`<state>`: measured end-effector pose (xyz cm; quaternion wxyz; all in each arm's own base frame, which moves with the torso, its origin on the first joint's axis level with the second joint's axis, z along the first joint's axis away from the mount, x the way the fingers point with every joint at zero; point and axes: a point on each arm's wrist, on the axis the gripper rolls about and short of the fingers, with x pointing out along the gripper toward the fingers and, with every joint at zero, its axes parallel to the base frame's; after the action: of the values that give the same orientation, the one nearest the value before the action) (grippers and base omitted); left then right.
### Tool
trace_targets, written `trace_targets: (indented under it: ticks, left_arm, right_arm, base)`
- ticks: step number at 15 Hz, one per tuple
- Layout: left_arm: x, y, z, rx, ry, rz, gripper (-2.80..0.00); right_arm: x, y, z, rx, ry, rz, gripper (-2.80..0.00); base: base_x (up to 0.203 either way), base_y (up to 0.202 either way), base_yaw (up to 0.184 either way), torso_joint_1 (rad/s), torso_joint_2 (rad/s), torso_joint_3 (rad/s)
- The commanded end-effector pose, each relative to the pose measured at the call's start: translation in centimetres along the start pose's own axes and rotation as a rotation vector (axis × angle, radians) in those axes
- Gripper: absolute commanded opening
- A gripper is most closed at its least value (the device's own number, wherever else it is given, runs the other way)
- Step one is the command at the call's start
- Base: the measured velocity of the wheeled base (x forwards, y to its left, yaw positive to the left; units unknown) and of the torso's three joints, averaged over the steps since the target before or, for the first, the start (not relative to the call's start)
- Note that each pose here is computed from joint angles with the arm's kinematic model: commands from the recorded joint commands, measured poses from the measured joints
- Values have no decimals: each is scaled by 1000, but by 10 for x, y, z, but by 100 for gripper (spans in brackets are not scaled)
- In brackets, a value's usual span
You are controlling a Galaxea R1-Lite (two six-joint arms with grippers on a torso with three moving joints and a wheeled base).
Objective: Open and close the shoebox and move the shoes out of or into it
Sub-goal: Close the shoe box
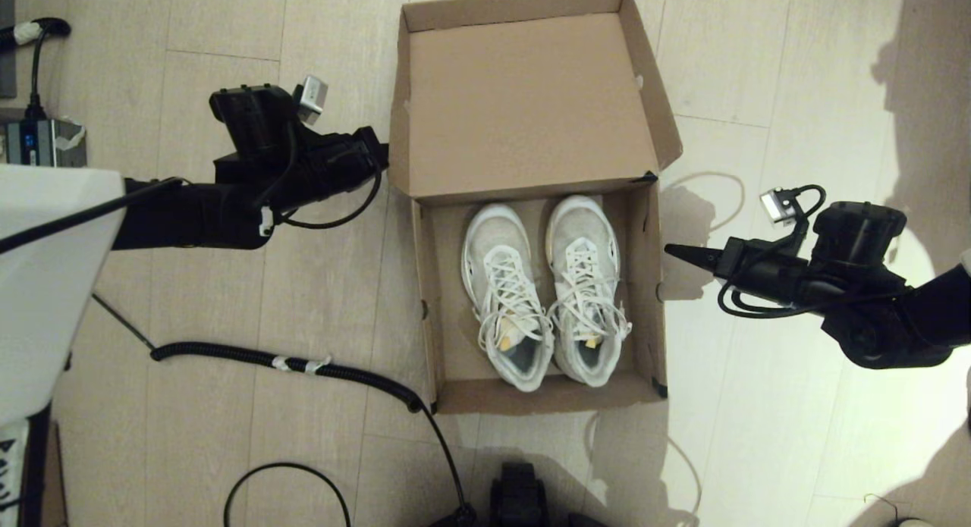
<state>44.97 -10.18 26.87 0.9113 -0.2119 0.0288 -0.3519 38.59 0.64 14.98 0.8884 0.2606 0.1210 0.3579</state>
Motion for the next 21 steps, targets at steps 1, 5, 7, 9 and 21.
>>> trace_targets:
  ticks: [1,5,7,9,21]
  left_arm:
    - [4,-1,0,1,-5,-13,-280]
    - [12,1,-1,-10,12,-11,-280]
    - [13,3,-3,-11,13,-9,-280]
    - [14,3,-5,-12,15,-11,-280]
    - [-1,20,10,-49,-18,31,-280]
  right_arm:
    - [-10,9,-7,5,15,1,-280]
    - [-8,25,-40,17,79,39,-280]
    - [-3,35,-55,21,111,71,-280]
    - [-2,40,-64,24,126,82,-280]
    - [27,-26,25,-33,-53,35,-280]
  base:
    - [0,0,0,0,0,0]
    - [0,0,0,0,0,0]
    - [0,0,0,0,0,0]
    - [0,0,0,0,0,0]
    - [0,0,0,0,0,0]
